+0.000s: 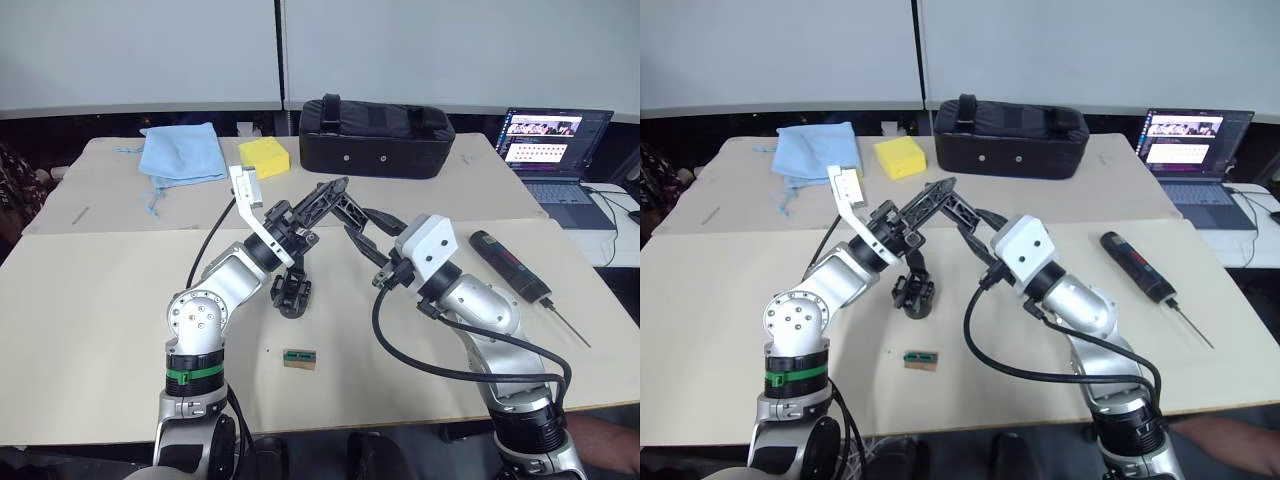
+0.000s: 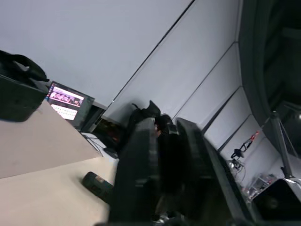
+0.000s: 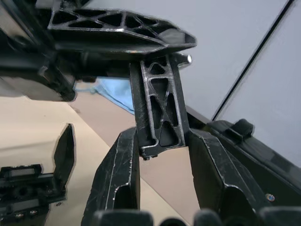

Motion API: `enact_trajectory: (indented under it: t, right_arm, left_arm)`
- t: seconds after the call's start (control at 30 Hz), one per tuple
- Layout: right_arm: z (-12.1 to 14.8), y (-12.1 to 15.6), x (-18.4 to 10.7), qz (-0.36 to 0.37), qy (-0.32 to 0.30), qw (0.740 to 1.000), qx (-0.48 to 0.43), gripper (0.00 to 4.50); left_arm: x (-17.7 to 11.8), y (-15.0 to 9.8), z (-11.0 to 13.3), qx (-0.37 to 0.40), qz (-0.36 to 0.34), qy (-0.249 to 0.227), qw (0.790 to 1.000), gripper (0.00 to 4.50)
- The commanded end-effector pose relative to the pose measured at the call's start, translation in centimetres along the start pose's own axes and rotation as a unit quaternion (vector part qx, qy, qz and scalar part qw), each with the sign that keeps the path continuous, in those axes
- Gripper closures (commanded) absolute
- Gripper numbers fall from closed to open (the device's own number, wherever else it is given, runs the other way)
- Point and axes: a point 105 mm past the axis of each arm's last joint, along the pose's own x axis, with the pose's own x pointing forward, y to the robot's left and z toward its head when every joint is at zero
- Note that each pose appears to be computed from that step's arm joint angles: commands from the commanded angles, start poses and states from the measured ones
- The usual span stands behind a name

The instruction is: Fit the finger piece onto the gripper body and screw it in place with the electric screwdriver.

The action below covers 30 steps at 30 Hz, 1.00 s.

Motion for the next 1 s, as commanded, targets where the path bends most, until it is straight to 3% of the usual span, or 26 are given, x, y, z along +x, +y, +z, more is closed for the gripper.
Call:
enact_trajectory:
  t: [0.03, 0.1, 0.17, 0.3, 0.4, 0.53, 0.63, 0.8, 1.0]
  right_arm:
    - [1.6, 0.4, -0.1, 0.013, -0.029, 0.999, -0.007, 3.40]
    - [1.6, -0.1, -0.3, -0.001, -0.030, 1.000, 0.008, 3.40]
    - [1.5, 0.1, -0.7, 0.012, -0.027, 0.999, 0.022, 2.33]
    - [1.6, -1.2, -2.0, 0.036, -0.010, 0.999, 0.013, 0.92]
    - [1.5, -2.7, -3.9, 0.089, 0.017, 0.995, 0.043, 0.02]
    - [1.9, -2.9, -5.8, 0.163, 0.038, 0.979, 0.117, 0.00]
    - [1.8, -1.3, -6.5, 0.252, 0.097, 0.931, 0.244, 0.00]
    - [1.8, 0.7, -6.3, 0.315, 0.143, 0.879, 0.329, 0.00]
    - [1.0, 2.8, -4.7, 0.340, 0.177, 0.863, 0.328, 0.00]
  left_arm:
    - [0.2, -1.3, 0.9, 0.017, -0.024, -0.020, 0.999, 4.48]
    - [0.3, -1.8, 1.0, 0.015, -0.033, -0.026, 0.999, 4.48]
    - [0.2, -2.1, 1.1, 0.013, -0.038, -0.033, 0.999, 4.48]
    - [0.2, -2.1, 1.7, 0.024, -0.050, -0.025, 0.998, 4.48]
    - [-0.1, -2.1, 1.3, 0.074, -0.084, 0.039, 0.993, 4.48]
    - [-0.1, -1.5, 1.6, 0.091, -0.115, 0.078, 0.986, 4.48]
    - [-0.6, -2.0, 0.1, 0.133, -0.187, 0.195, 0.954, 4.48]
    - [-0.8, -2.7, -1.4, 0.102, -0.247, 0.285, 0.921, 4.48]
    - [-1.3, -3.8, -3.5, 0.080, -0.290, 0.339, 0.891, 4.48]
